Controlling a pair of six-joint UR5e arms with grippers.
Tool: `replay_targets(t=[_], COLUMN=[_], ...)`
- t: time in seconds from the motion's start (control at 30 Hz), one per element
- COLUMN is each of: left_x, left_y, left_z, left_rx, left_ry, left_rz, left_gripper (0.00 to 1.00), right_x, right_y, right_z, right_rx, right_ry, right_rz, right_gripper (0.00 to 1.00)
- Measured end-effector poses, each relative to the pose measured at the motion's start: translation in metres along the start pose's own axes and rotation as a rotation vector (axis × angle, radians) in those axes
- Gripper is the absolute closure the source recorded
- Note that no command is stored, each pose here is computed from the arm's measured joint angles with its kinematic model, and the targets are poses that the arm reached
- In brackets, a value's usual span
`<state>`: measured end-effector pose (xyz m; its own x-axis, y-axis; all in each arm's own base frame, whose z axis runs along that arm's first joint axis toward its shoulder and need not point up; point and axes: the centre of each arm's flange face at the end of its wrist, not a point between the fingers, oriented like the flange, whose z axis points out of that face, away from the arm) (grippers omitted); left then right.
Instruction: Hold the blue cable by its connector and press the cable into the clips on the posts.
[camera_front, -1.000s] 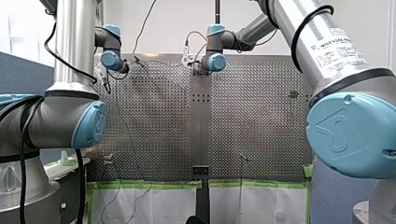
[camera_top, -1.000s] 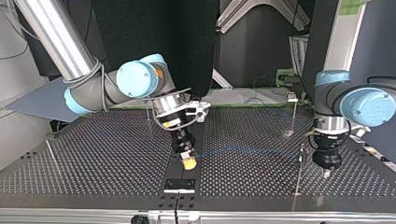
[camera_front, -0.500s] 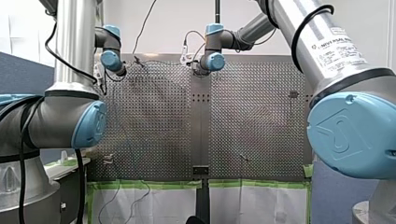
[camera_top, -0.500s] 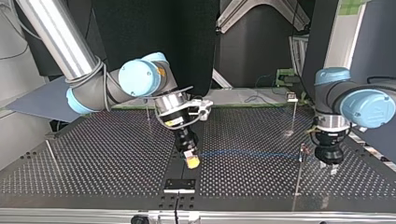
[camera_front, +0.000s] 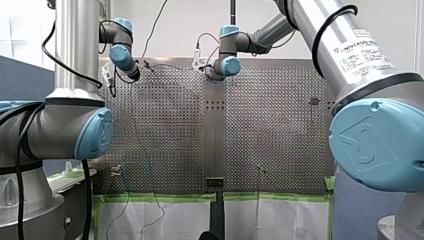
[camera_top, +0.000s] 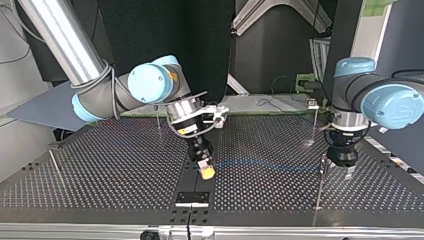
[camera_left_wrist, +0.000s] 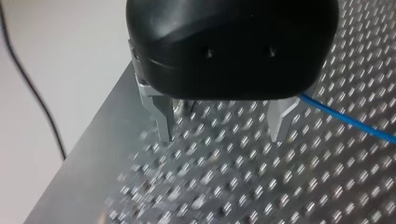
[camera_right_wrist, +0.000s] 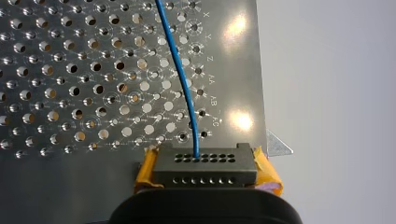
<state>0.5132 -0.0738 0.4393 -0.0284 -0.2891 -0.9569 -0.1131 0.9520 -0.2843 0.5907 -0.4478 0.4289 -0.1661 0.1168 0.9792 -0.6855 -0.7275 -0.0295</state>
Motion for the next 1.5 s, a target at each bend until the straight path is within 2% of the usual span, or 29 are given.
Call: replay_targets(t=[0.13, 0.43, 0.7, 0.9, 1.2, 1.33, 1.5], left_x=[0.005, 0.003, -0.011, -0.029, -0.033, -0.034, -0.032], left_y=[-0.004, -0.007, -0.021, -0.032, -0.046, -0.050, -0.052], left_z=[-0.017, -0.055, -0.090, -0.110, -0.115, -0.115, -0.114], left_rx=[-0.001, -0.047, -0.020, 0.019, 0.083, 0.095, 0.089], left_ry=[0.032, 0.069, 0.091, 0.053, 0.021, 0.006, 0.001], left_rz=[-0.012, -0.005, -0.014, -0.015, 0.000, 0.015, 0.045], left_gripper=[0.00, 0.00, 0.00, 0.00, 0.00, 0.00, 0.00], right_x=[0.000, 0.000, 0.000, -0.001, -0.002, -0.003, -0.003], right_y=[0.000, 0.000, 0.000, 0.000, 0.000, -0.001, -0.001], right_z=[0.000, 0.000, -0.001, -0.001, -0.002, -0.003, -0.004], right_rx=[0.000, 0.000, 0.000, 0.000, -0.001, -0.001, -0.002], right_ry=[0.000, -0.004, -0.005, -0.006, -0.021, -0.029, -0.036], right_rz=[0.000, -0.002, -0.004, -0.005, -0.007, -0.006, -0.006], right_gripper=[1.00, 1.00, 1.00, 1.00, 1.00, 1.00, 1.00])
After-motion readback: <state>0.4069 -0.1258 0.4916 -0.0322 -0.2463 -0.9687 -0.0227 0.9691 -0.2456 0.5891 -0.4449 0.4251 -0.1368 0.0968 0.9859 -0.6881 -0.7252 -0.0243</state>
